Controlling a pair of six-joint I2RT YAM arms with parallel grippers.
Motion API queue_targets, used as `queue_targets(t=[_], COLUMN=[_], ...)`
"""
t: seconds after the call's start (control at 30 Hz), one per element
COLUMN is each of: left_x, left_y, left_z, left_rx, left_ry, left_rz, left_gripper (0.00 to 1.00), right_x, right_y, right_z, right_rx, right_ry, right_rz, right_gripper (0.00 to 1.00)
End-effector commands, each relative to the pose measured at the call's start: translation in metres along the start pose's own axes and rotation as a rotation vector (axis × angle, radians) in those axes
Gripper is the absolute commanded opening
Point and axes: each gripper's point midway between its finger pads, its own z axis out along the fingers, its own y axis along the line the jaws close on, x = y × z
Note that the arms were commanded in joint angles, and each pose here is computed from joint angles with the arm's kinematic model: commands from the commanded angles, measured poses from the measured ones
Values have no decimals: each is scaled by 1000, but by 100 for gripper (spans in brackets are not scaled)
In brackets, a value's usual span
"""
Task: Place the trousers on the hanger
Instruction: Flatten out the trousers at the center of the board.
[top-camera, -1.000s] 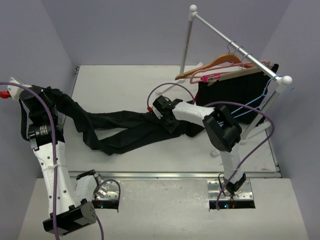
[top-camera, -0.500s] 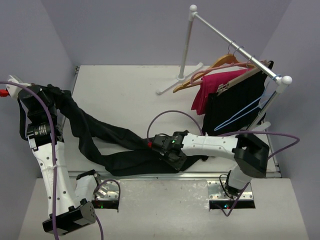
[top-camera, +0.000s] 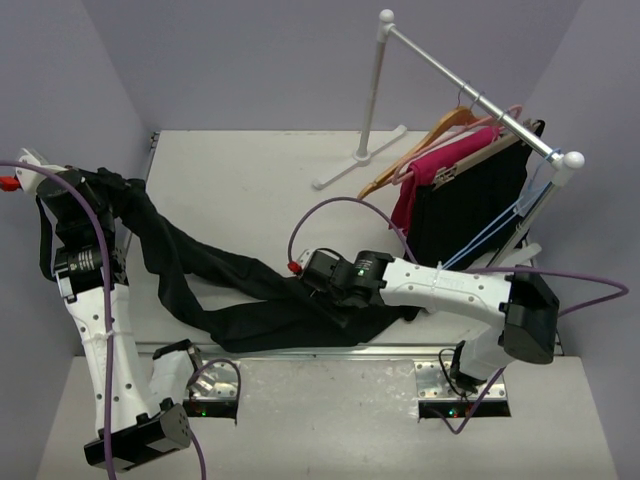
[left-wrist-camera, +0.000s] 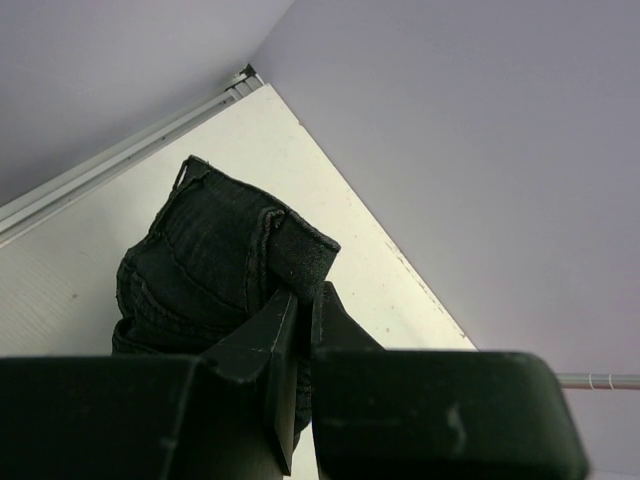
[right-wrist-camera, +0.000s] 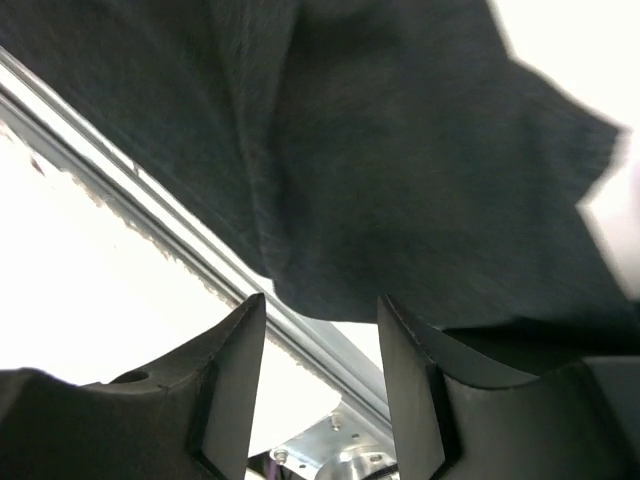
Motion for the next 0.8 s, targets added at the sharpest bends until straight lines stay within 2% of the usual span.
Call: queue_targets(t=[0.0,0.17,0.37,0.43,0.5,0.57,0.77], left_x=[-29,-33,-34,-32,-29,-26,-24], left_y=[-30,-34,-35,-34,-34,-33,-30], left_z=[-12,-16,-18,-16,-15,-14,-13], left_rx=[115,121,115,116,122,125,125], left_ry=[-103,-109,-118,-112,-104,-99,-105], left_rz=[3,7,16,14,13,14,16], left_gripper=[3,3,3,3,3,3,3], right_x=[2,11,18,19,18,7,-21], right_y=[26,26,24,18,13,17,81], right_z=[36,68,79,82,78,62,-31], right_rx=[-99,-65,-48,-20,2,-33,-484], right_ry=[-12,65,87,81,80,62,-15], right_rz=[-43,-86,-68,-65,-72,-78,-189], right_gripper=[50,53,48,19,2,0,0])
